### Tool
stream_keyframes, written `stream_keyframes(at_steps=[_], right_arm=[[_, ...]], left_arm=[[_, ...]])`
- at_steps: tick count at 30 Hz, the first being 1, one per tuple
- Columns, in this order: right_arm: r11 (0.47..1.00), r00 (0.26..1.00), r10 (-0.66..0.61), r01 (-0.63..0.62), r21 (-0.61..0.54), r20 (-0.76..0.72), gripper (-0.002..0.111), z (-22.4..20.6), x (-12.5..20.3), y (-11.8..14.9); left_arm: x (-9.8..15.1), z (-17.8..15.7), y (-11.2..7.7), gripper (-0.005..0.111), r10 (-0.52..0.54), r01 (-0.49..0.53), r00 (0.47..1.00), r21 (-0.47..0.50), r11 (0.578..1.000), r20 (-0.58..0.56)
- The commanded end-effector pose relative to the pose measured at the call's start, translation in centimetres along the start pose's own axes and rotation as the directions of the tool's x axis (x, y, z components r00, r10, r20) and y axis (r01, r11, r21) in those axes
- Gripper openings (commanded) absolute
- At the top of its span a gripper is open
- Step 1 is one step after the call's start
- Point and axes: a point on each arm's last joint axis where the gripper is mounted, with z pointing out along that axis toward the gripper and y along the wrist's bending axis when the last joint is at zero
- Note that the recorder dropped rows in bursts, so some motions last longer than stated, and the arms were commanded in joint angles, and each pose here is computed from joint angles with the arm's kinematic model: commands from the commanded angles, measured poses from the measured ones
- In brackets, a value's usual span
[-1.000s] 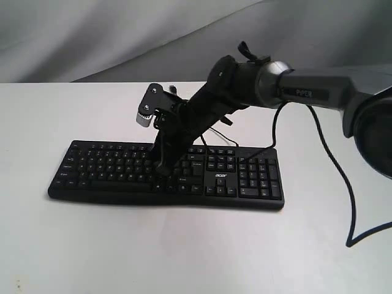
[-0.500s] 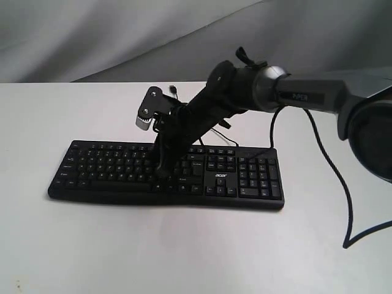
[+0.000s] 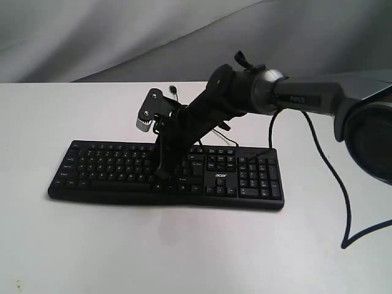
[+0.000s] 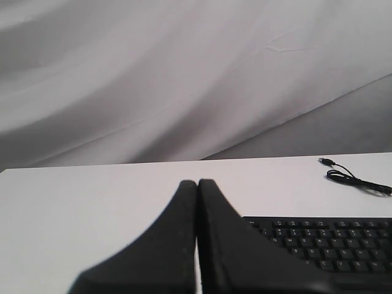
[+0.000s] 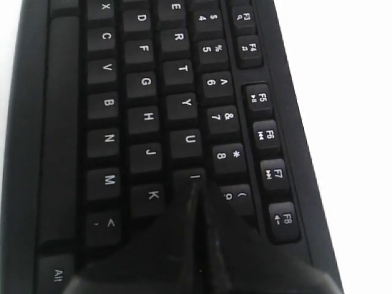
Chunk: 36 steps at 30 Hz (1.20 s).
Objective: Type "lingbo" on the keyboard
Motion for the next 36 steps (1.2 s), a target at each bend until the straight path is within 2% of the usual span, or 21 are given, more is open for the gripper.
stream_keyframes(at_steps=[1,7,12,15,18,20,22,24,27,29,30,34,36], right_arm=[[1.000,1.000,0.010,-0.010,-0.007,-0.010,0.000,0.8,0.9,-0.1],[1.000,1.000,-0.007,0.007,-0.021,-0.003,0.000,-0.3,0.1,0.1],[0.999,0.999,-0.044,0.044,-0.032,-0.015,0.000,-3.9,-1.9,0.7],[1.000,1.000,-0.025,0.025,-0.011,-0.004,0.000,-7.8,-4.0,1.4],[0.995,1.000,-0.005,0.003,0.098,0.017,0.000,-13.1,-6.3,2.1],[0.977,0.999,-0.022,0.013,0.212,0.043,0.000,-17.7,-7.9,2.8],[0.933,0.996,-0.005,-0.027,0.359,0.088,0.000,-24.2,-9.5,4.4],[0.887,0.989,0.017,-0.083,0.454,0.146,0.000,-29.0,-9.9,6.2],[0.827,0.973,0.005,-0.133,0.547,0.230,0.000,-33.4,-8.9,9.2],[0.802,0.958,-0.018,-0.158,0.577,0.287,0.000,-35.1,-7.0,11.7],[0.778,0.931,-0.024,-0.212,0.592,0.365,0.000,-36.4,-5.7,13.6],[0.734,0.853,-0.027,-0.337,0.590,0.521,0.000,-37.3,-2.8,16.4],[0.732,0.811,0.017,-0.409,0.546,0.585,0.000,-37.6,-1.2,17.9]], left_arm=[[0.1,0.0,0.0,0.001,-0.002,0.002,1.000,0.007,1.000,0.007],[0.1,0.0,0.0,0.001,-0.002,0.002,1.000,0.007,1.000,0.007],[0.1,0.0,0.0,0.001,-0.002,0.002,1.000,0.007,1.000,0.007],[0.1,0.0,0.0,0.001,-0.002,0.002,1.000,0.007,1.000,0.007],[0.1,0.0,0.0,0.001,-0.002,0.002,1.000,0.007,1.000,0.007],[0.1,0.0,0.0,0.001,-0.002,0.002,1.000,0.007,1.000,0.007],[0.1,0.0,0.0,0.001,-0.002,0.002,1.000,0.007,1.000,0.007],[0.1,0.0,0.0,0.001,-0.002,0.002,1.000,0.007,1.000,0.007],[0.1,0.0,0.0,0.001,-0.002,0.002,1.000,0.007,1.000,0.007],[0.1,0.0,0.0,0.001,-0.002,0.002,1.000,0.007,1.000,0.007],[0.1,0.0,0.0,0.001,-0.002,0.002,1.000,0.007,1.000,0.007],[0.1,0.0,0.0,0.001,-0.002,0.002,1.000,0.007,1.000,0.007],[0.1,0.0,0.0,0.001,-0.002,0.002,1.000,0.007,1.000,0.007]])
